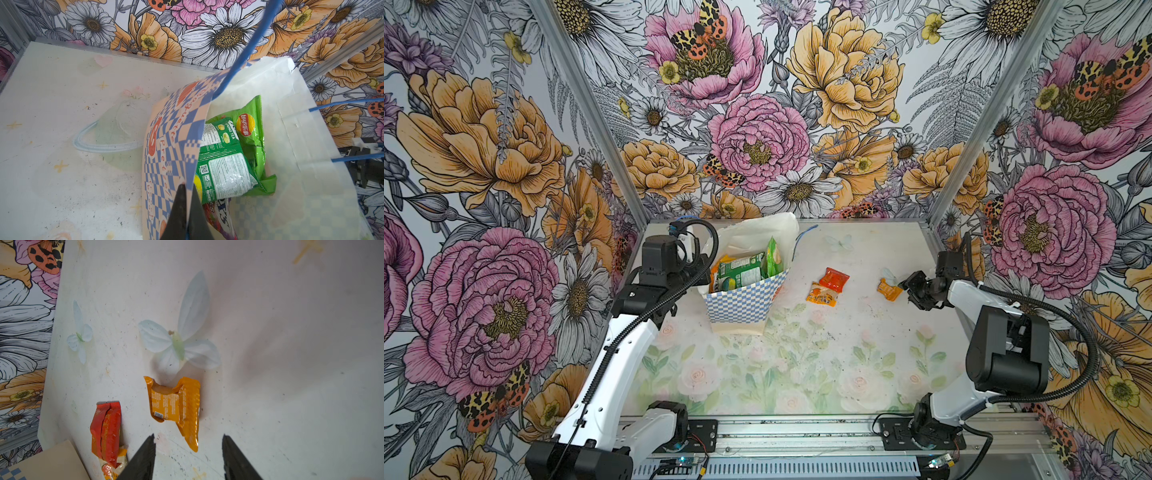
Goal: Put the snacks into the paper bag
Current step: 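Lower the right gripper onto the orange-yellow candy packet and close, then lift the orange-yellow packet and carry it over the paper bag, then lower the orange-yellow packet into the paper bag with the right gripper, then open the right gripper and move it back toward the red packet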
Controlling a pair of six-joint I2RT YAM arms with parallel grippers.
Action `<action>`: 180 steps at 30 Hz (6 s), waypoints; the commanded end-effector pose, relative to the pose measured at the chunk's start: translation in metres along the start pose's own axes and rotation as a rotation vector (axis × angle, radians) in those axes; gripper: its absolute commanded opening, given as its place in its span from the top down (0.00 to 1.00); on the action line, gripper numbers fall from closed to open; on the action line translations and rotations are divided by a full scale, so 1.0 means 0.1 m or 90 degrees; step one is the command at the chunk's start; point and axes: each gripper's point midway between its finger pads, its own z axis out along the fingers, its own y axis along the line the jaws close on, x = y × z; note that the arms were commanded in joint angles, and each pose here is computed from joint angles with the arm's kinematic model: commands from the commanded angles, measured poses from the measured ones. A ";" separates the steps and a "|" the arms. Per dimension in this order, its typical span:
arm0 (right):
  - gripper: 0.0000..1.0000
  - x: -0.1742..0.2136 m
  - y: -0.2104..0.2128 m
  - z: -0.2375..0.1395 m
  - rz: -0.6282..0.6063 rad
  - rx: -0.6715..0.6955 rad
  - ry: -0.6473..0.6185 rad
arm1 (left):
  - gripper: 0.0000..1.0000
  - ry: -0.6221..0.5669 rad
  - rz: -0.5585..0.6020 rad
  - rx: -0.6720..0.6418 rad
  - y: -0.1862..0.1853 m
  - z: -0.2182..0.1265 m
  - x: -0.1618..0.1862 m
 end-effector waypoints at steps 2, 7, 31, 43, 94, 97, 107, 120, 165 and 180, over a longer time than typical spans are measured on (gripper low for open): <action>0.51 -0.05 0.03 0.15 0.012 -0.030 0.000 | 1.00 -0.077 0.006 0.010 -0.05 -0.15 -0.28; 0.61 -0.01 -0.01 0.27 0.023 -0.040 0.008 | 1.00 -0.073 0.005 0.009 -0.04 -0.13 -0.28; 1.00 0.09 0.05 0.45 0.023 -0.053 0.013 | 1.00 -0.074 0.002 0.019 -0.05 -0.14 -0.29; 1.00 0.17 0.18 0.08 -0.001 -0.083 -0.012 | 1.00 -0.074 0.002 0.019 -0.05 -0.14 -0.29; 1.00 2.01 3.59 -2.77 -0.575 -0.412 -0.161 | 1.00 -0.069 0.006 0.027 -0.09 -0.13 -0.27; 1.00 2.22 3.74 -2.68 -0.609 -0.416 -0.141 | 1.00 -0.070 0.006 0.027 -0.10 -0.14 -0.27; 1.00 2.74 3.97 -2.32 -0.676 -0.408 -0.088 | 1.00 -0.069 0.005 0.028 -0.10 -0.13 -0.27; 1.00 3.13 4.05 -1.64 -0.732 -0.347 -0.024 | 1.00 -0.071 0.007 0.029 -0.10 -0.14 -0.27; 0.40 3.16 4.22 -1.64 -0.759 -0.330 -0.012 | 1.00 -0.068 0.007 0.027 -0.10 -0.12 -0.26; 0.39 2.36 3.84 -2.58 -0.702 -0.308 -0.156 | 1.00 -0.070 0.008 0.027 -0.10 -0.13 -0.27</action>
